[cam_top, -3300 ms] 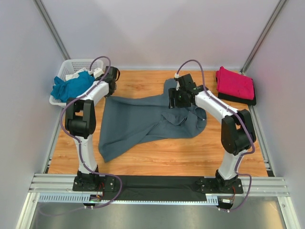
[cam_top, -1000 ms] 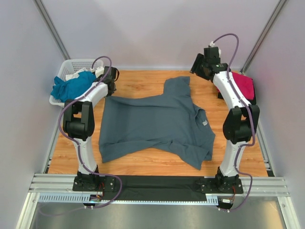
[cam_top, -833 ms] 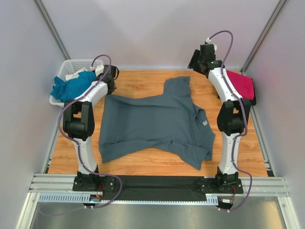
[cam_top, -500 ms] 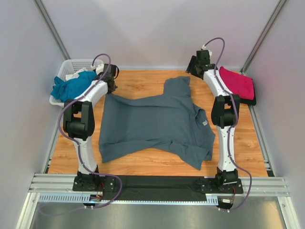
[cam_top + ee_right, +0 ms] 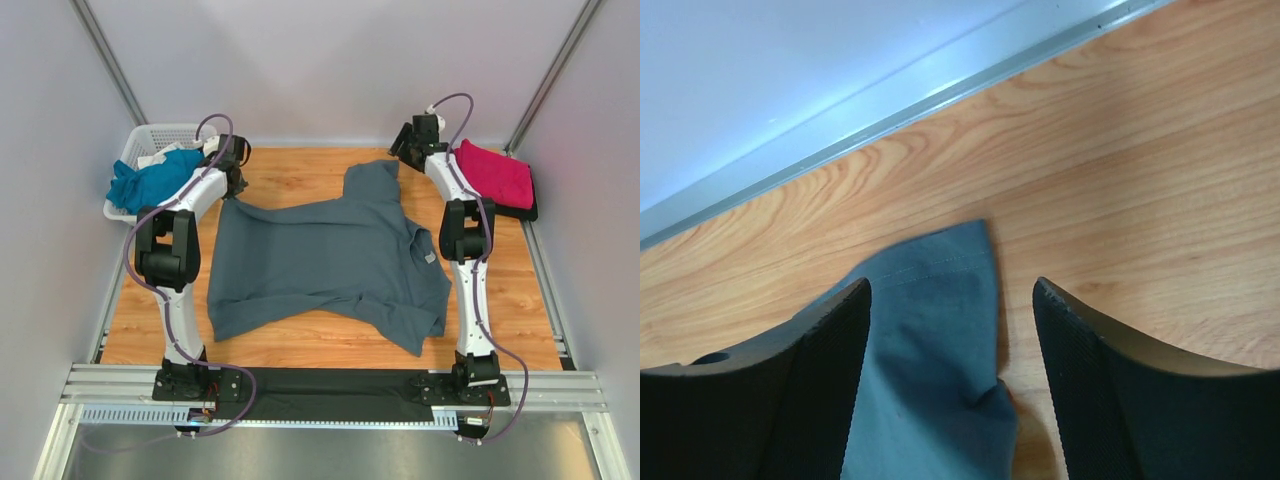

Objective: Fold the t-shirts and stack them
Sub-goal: Flatten the tshirt out

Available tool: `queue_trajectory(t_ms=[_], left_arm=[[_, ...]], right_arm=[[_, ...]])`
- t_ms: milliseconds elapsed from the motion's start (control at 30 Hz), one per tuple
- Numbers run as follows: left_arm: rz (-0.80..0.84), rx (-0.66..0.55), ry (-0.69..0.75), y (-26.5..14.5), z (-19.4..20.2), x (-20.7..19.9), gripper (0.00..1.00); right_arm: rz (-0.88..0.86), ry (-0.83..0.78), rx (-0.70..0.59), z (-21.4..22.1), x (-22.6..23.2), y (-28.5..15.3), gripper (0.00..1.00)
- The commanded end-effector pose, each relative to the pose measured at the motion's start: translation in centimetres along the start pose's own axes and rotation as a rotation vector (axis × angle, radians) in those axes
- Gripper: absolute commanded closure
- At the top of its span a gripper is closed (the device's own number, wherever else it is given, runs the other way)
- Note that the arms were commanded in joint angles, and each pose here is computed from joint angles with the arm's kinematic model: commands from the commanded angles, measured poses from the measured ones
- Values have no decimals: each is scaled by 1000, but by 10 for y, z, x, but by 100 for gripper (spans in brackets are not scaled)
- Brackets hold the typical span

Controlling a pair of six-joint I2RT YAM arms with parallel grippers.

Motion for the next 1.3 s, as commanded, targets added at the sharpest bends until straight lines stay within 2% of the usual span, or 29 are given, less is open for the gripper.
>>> queue_trajectory(t_ms=[0,133,333,533,833,1267], left_arm=[[28,-6,-25,-3,-12,-9,100],[40,-1,-27,-3,-13,-13,100],[38,0,-36,-2,-14,-14,100],[33,7,-38,1,-13,-12,100],[44,11,-50,2,-13,-14,100],[47,13,-59,2,-13,-12,100]], right_arm=[[-32,63,-47,-14,10,5,32],[-16,97,-42,-9,3,12,31],[8,210,-20,0,-9,22,38],[14,253,-2,10,-14,29,41],[9,238,54,28,-10,31,51],[109,188,87,51,-18,29,56]])
Point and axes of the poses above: each gripper's point midway between its finger pads, its own y axis out along the fingers, its own x axis along the line the jaws close on, z = x × y, the point moved 1 cm from there along -y, back along the fingers, and after that the axes turned 4 degrees about -y, right-handed, at the moved point
